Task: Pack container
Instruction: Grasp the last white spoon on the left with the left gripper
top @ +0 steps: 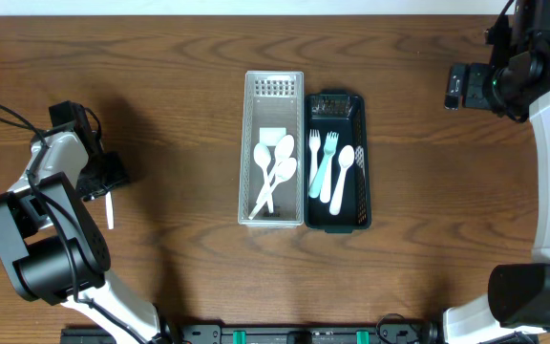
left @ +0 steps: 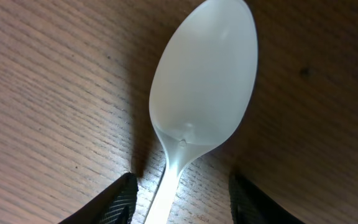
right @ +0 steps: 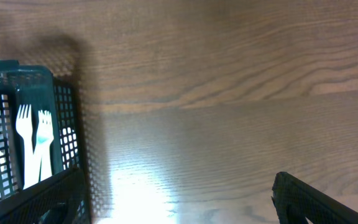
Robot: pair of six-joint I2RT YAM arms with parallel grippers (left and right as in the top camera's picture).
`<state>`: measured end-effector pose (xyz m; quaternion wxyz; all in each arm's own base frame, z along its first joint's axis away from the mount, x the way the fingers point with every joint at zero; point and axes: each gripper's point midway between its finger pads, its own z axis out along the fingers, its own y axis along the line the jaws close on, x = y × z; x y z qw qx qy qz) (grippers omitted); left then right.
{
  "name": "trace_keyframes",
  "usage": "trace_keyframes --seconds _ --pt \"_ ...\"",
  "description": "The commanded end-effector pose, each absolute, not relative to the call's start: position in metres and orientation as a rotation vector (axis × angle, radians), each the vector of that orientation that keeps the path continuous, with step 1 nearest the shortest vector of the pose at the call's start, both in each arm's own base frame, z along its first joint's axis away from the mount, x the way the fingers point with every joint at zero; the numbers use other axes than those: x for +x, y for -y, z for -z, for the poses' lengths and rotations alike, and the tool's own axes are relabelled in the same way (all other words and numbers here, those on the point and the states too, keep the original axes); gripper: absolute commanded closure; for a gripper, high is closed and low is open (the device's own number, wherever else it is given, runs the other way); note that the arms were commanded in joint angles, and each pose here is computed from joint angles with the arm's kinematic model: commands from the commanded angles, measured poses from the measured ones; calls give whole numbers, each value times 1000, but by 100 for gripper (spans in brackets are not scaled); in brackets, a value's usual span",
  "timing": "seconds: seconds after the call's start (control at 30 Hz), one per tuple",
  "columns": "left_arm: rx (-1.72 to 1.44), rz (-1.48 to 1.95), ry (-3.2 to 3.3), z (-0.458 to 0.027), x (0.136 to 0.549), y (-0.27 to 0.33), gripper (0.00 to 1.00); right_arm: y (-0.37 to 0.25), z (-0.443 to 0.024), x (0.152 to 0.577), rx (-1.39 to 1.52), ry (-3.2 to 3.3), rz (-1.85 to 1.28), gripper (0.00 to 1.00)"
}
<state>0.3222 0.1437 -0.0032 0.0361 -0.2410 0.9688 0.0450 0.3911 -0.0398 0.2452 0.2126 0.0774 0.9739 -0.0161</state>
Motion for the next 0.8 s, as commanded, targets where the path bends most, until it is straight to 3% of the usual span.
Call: trace_keyframes --seconds 0.0,0.57,0.77 --pt "-742 -139 -3051 24 308 -140 51 45 -247 387 215 -2708 65 1" --pt "-740 -58 -3048 50 294 -125 52 45 -244 381 217 -2737 65 1" --pt "-742 -57 -3053 50 293 -125 60 45 -244 381 217 -2738 64 1"
